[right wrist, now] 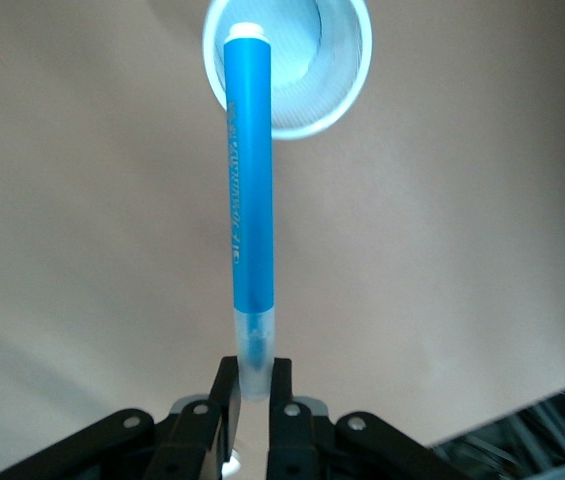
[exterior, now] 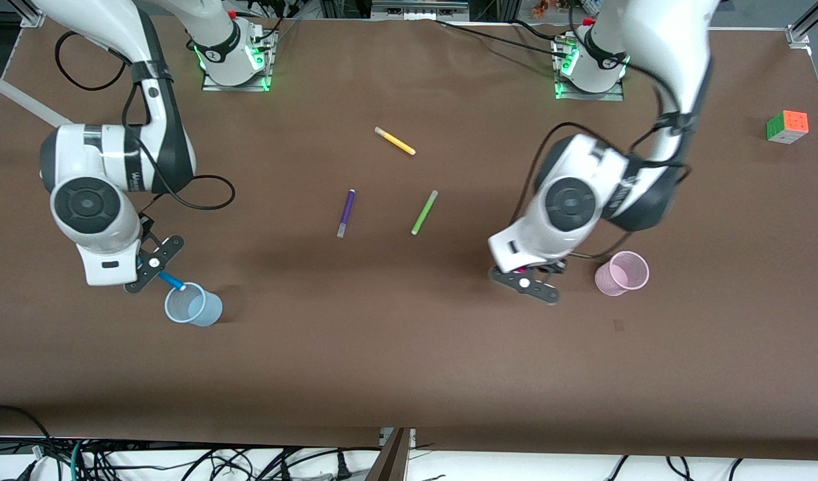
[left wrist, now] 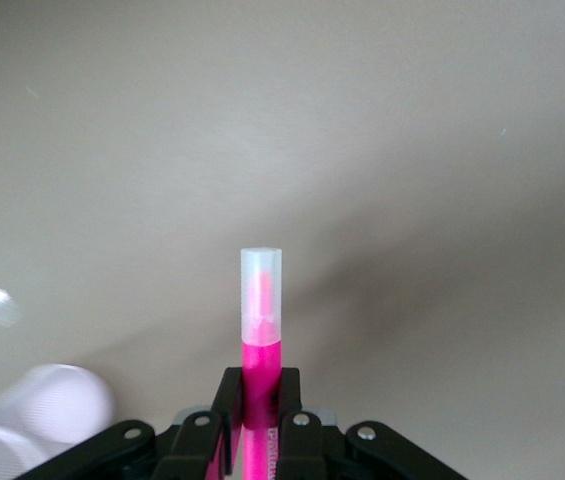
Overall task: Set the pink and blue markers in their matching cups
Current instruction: 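Lower the blue marker into the blue cup while the left gripper lowers pink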
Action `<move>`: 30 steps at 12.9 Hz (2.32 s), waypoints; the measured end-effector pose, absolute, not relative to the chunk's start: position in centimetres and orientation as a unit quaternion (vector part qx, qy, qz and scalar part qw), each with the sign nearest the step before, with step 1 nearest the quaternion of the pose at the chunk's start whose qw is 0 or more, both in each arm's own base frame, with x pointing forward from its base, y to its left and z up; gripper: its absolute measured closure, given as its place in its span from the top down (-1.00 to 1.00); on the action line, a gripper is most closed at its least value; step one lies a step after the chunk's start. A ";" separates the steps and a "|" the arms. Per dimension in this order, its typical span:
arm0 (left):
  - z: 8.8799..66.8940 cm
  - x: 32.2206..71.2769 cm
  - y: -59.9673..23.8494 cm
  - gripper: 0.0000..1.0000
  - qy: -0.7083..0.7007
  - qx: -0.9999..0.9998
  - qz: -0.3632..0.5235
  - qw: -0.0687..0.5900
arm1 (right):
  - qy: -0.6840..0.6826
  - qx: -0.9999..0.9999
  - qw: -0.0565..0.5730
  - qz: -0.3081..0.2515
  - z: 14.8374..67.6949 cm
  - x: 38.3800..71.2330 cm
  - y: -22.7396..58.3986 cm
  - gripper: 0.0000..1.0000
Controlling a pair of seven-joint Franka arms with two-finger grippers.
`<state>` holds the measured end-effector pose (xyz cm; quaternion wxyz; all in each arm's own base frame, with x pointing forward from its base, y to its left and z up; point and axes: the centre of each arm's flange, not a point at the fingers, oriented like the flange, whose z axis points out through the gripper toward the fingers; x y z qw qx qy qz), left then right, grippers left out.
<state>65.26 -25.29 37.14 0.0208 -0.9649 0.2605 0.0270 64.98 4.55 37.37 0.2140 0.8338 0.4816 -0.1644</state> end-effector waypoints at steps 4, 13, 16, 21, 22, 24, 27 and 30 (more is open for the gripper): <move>40.6 68.3 -13.6 -0.64 0.411 -0.911 0.009 0.010 | 0.528 0.792 0.241 -0.190 36.2 65.6 4.4 -0.68; 33.2 67.4 -0.6 -0.64 0.593 -0.768 -0.127 -0.206 | 0.583 0.731 0.279 -0.218 33.2 66.6 4.3 -0.68; 30.1 65.6 2.9 -0.64 0.587 -0.752 -0.164 -0.250 | 0.592 0.712 0.302 -0.228 32.5 67.3 4.6 -0.68; 26.3 63.0 5.4 -0.64 0.578 -0.733 -0.207 -0.293 | 0.607 0.683 0.324 -0.245 30.8 67.6 5.8 -0.68; 25.6 62.7 6.0 -0.64 0.576 -0.731 -0.212 -0.300 | 0.609 0.681 0.326 -0.245 30.7 67.7 5.8 -0.68; 24.4 62.2 7.2 -0.64 0.570 -0.726 -0.225 -0.311 | 0.616 0.668 0.337 -0.247 30.3 67.9 6.2 -0.68; 23.7 62.1 7.6 -0.63 0.571 -0.722 -0.233 -0.315 | 0.626 0.655 0.342 -0.250 29.3 67.8 7.5 -0.68; 24.0 62.3 7.5 -0.08 0.582 -0.713 -0.239 -0.311 | 0.636 0.645 0.345 -0.245 28.2 67.9 8.2 -0.62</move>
